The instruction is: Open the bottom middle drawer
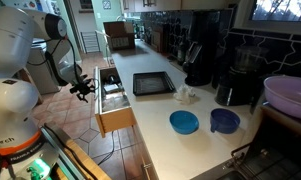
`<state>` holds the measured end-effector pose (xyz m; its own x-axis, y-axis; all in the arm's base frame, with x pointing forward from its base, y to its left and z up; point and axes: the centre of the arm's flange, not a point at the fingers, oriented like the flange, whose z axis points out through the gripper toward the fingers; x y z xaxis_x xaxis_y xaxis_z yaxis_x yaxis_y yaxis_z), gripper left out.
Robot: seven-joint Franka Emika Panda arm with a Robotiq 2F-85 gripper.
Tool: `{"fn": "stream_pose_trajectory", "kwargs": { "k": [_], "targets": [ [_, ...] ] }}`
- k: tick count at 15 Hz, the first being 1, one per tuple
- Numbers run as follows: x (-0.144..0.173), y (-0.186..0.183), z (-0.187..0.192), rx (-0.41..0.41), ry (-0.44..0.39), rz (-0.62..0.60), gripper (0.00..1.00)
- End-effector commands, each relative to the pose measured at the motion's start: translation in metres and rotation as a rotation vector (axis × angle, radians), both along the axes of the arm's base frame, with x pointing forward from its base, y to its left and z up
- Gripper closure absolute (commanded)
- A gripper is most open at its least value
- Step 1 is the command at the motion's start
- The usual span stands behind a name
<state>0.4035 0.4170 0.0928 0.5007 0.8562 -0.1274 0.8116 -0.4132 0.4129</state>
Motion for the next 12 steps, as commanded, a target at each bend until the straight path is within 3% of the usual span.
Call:
{"fn": "stream_pose_trajectory", "kwargs": {
  "k": [1, 5, 12],
  "targets": [
    [-0.054, 0.023, -0.029, 0.067, 0.037, 0.006, 0.00],
    [-0.074, 0.033, -0.031, 0.056, -0.027, 0.016, 0.00],
    [-0.072, 0.023, -0.022, 0.003, -0.089, -0.016, 0.00]
  ]
}}
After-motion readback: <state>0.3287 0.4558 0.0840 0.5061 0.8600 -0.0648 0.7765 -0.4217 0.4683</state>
